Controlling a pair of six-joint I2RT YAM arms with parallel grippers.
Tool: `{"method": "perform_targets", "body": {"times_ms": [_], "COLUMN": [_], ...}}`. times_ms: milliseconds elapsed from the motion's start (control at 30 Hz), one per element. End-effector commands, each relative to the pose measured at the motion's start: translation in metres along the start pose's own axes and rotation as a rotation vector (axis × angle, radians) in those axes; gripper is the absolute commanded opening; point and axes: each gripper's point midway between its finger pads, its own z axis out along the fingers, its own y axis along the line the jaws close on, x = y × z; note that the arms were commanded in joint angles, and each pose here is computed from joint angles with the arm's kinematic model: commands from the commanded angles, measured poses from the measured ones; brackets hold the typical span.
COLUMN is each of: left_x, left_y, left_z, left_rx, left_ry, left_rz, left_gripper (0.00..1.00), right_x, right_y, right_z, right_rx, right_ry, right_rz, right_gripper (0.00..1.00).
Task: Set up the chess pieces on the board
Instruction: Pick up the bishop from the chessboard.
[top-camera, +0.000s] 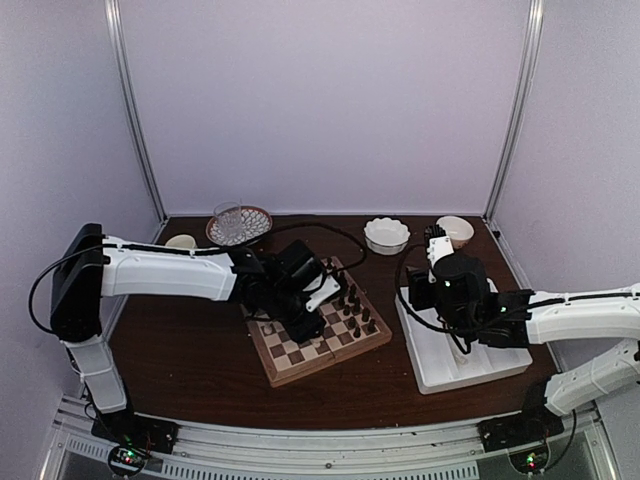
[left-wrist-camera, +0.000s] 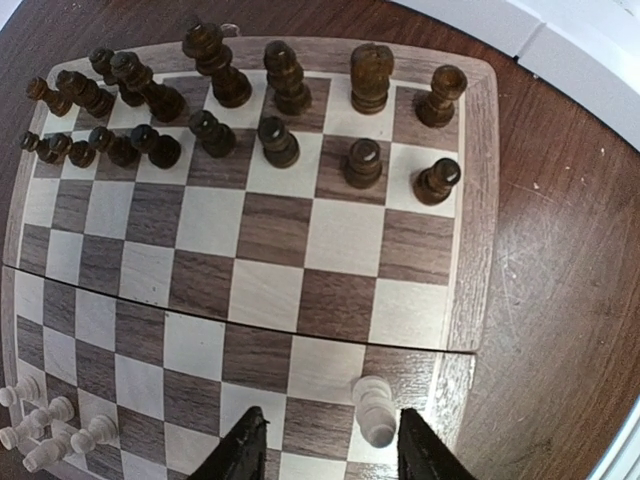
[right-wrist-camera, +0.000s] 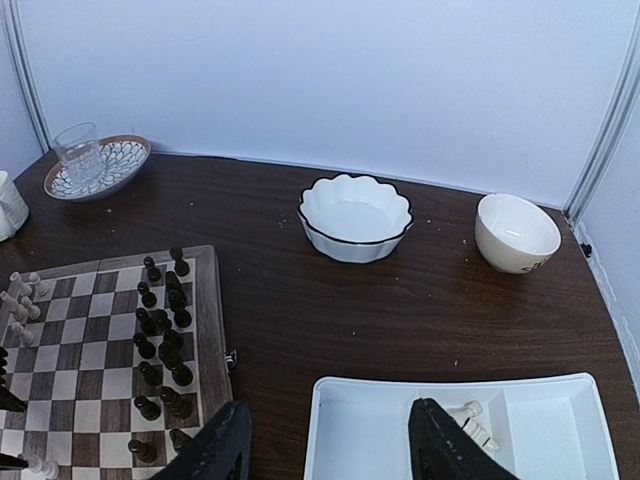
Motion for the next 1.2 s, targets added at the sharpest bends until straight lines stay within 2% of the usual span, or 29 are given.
{"method": "perform_targets", "body": {"times_ms": [0, 300, 1167], "left_x": [-0.007, -0.004, 0.001], "left_y": [-0.007, -0.018, -0.019], "left_z": [0.000, 0.002, 0.012], "left_rx": [0.034, 0.100, 0.101], "left_ry": [-0.002, 0.027, 0.068], "left_rz": [0.000, 0.002, 0.010], "left_gripper": [0.44, 0.41, 0.29], "right_x": [-0.006, -0.007, -0.009], "right_y": [0.004, 0.005, 0.008], "right_z": [0.001, 0.001, -0.002], "right_rx": [-0.018, -0.023, -0.053], "right_ry": [-0.006, -0.002, -0.008], "right_rz": [0.015, 0.009, 0.016], "right_gripper": [0.56, 0.56, 0.57]}}
